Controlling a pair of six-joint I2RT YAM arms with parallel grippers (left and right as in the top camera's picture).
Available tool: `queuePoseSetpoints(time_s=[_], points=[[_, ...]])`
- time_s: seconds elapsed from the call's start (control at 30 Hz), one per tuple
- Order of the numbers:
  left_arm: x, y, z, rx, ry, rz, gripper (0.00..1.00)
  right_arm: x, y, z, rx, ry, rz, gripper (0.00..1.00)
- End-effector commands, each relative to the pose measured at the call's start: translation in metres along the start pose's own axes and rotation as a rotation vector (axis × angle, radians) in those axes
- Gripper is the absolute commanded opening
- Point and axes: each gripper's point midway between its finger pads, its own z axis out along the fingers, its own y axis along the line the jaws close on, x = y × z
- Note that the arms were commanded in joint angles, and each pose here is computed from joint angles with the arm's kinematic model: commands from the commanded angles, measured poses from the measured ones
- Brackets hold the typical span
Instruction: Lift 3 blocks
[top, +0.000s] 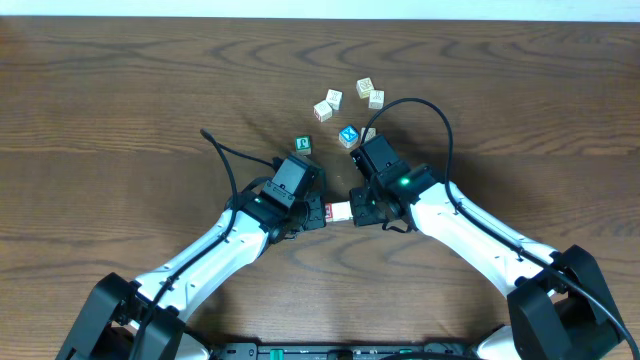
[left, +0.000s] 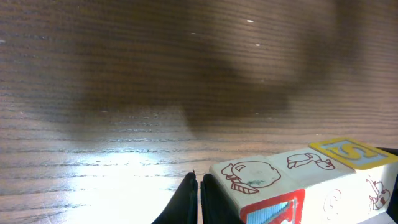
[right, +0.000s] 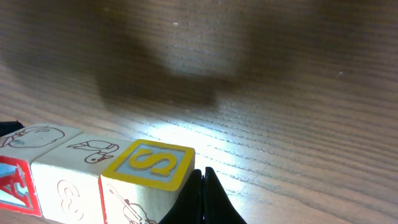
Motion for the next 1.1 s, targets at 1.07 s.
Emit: queuePoseSetpoints(time_s=[1.07], points=[[-0.02, -0.088, -0.045, 0.307, -0.031, 0.081, 0.07, 0.001, 0.088, -0.038, -0.333, 0.03, -0.142, 0.01]])
